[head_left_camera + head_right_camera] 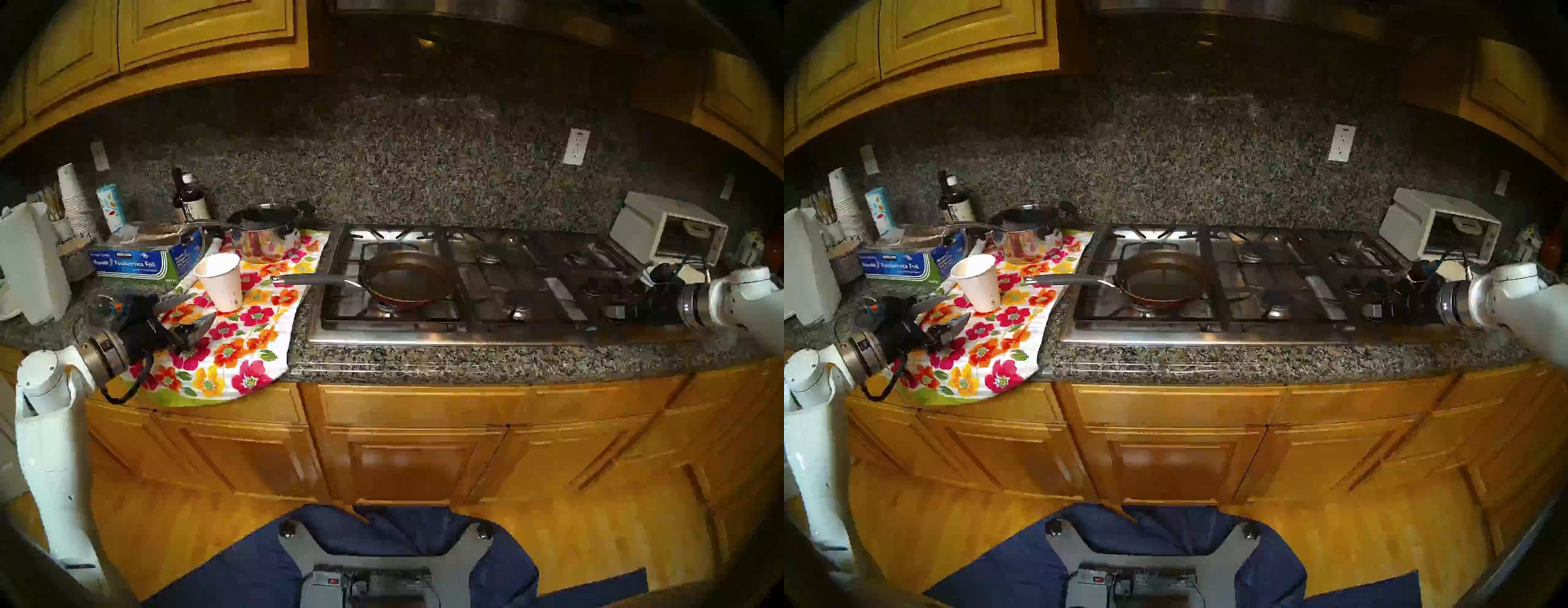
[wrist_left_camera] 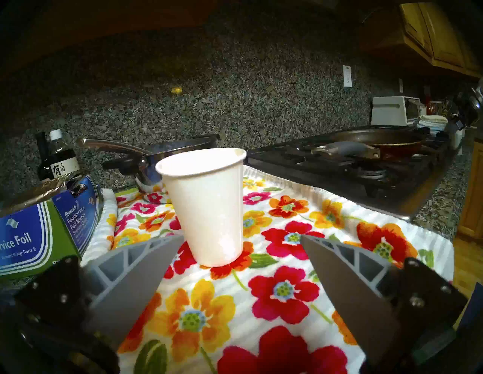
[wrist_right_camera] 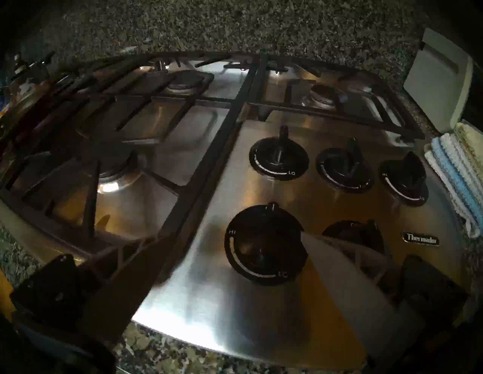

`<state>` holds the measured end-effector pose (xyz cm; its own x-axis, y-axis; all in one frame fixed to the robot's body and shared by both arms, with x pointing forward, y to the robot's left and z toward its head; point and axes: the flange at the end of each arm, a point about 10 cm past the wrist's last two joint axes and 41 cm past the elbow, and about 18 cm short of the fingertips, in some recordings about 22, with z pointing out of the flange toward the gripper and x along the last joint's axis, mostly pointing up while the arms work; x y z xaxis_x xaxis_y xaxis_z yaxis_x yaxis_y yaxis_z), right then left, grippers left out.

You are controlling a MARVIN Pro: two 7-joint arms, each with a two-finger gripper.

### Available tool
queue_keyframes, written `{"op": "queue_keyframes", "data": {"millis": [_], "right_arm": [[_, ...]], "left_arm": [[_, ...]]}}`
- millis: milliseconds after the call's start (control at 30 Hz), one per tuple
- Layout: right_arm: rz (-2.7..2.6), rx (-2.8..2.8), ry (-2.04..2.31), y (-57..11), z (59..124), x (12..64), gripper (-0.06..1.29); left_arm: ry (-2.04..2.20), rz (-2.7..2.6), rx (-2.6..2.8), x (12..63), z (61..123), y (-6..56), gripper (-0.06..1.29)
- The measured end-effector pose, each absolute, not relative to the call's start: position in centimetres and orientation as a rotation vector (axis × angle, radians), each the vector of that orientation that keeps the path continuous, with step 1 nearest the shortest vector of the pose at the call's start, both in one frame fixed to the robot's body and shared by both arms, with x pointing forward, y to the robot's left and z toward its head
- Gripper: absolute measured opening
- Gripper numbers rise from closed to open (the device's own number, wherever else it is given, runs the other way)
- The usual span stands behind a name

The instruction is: Pick up the water cup, pour water into the pot, turn on the stove

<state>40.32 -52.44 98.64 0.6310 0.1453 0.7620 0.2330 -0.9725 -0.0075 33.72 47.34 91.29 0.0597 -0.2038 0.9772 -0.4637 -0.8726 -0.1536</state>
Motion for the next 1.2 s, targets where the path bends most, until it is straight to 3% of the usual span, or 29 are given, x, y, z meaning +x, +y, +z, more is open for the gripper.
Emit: {"op": "queue_keyframes", "data": {"millis": [733, 767, 800, 833, 933, 967, 1200], "right_arm": [[-1.302, -2.748, -0.271, -53.6, 97.3, 42.1, 1.2], [-1.303, -2.744, -0.271, -53.6, 97.3, 42.2, 1.14], [-1.303, -2.74, -0.269, -53.7, 97.2, 42.3, 0.91], [-1.304, -2.736, -0.27, -53.7, 97.1, 42.4, 0.49], [-1.305, -2.727, -0.273, -53.8, 97.0, 42.7, 0.01], [-1.305, -2.723, -0.275, -53.9, 96.9, 42.8, -0.04], [-1.307, -2.71, -0.29, -53.9, 96.4, 43.2, -0.04]], "left_arm": [[-0.684, 1.907, 2.13, 33.7, 91.3, 47.3, 1.21], [-0.684, 1.907, 2.13, 33.7, 91.3, 47.3, 1.21], [-0.684, 1.907, 2.13, 33.7, 91.3, 47.3, 1.21], [-0.684, 1.907, 2.13, 33.7, 91.3, 47.3, 1.21], [-0.684, 1.907, 2.13, 33.7, 91.3, 47.3, 1.21], [-0.684, 1.907, 2.13, 33.7, 91.3, 47.3, 1.21], [-0.684, 1.908, 2.13, 33.7, 91.3, 47.3, 1.21]]}}
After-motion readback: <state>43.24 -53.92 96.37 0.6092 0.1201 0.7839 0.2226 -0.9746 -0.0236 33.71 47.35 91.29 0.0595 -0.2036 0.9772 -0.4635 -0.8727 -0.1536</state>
